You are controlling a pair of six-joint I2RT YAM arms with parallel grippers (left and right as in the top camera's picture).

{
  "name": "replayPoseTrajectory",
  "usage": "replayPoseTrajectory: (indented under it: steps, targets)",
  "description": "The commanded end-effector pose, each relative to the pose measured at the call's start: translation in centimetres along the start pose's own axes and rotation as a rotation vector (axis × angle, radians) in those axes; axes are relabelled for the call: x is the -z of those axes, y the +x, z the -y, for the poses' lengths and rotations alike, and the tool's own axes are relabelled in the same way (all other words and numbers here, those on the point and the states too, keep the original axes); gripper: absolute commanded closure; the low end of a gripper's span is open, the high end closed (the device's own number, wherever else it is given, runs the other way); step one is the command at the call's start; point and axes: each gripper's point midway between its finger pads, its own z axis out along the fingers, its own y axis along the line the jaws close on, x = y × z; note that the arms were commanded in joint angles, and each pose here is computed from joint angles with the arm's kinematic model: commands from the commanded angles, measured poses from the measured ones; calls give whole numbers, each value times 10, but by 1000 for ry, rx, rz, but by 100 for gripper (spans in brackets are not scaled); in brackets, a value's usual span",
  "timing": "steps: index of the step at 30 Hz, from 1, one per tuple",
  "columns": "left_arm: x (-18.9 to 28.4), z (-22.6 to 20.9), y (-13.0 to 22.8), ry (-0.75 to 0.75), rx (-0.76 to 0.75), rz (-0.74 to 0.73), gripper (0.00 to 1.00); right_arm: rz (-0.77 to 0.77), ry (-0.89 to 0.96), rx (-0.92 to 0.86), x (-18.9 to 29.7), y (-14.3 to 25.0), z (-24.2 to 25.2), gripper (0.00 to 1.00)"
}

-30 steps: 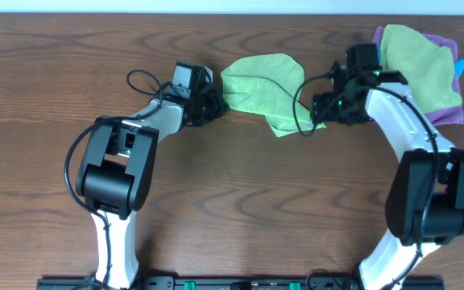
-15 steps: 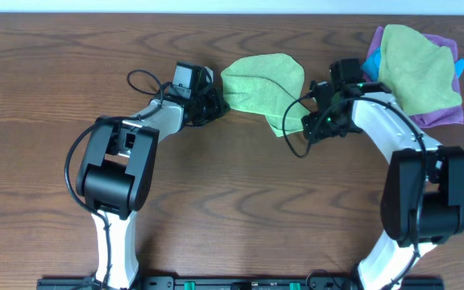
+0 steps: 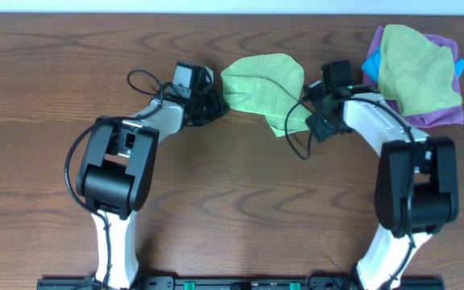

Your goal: Fold the cloth

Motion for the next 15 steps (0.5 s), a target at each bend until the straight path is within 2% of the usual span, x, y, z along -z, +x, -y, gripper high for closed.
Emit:
replayPoseTrajectory:
  steps: [1, 5, 7, 10, 15]
  targets:
    - [8, 9, -10, -3, -34, 36, 94, -11, 6, 12, -8, 2, -1, 48]
    - [8, 9, -10, -3, -34, 36, 94, 22, 19, 8, -8, -6, 2, 53]
    - [8, 9, -10, -3, -34, 36, 94, 30, 22, 6, -8, -8, 3, 59]
    - [8, 9, -10, -3, -34, 36, 94, 43, 15, 5, -8, -11, 2, 58]
    - [8, 9, -10, -3, -34, 36, 94, 69, -16, 5, -7, -16, -3, 72]
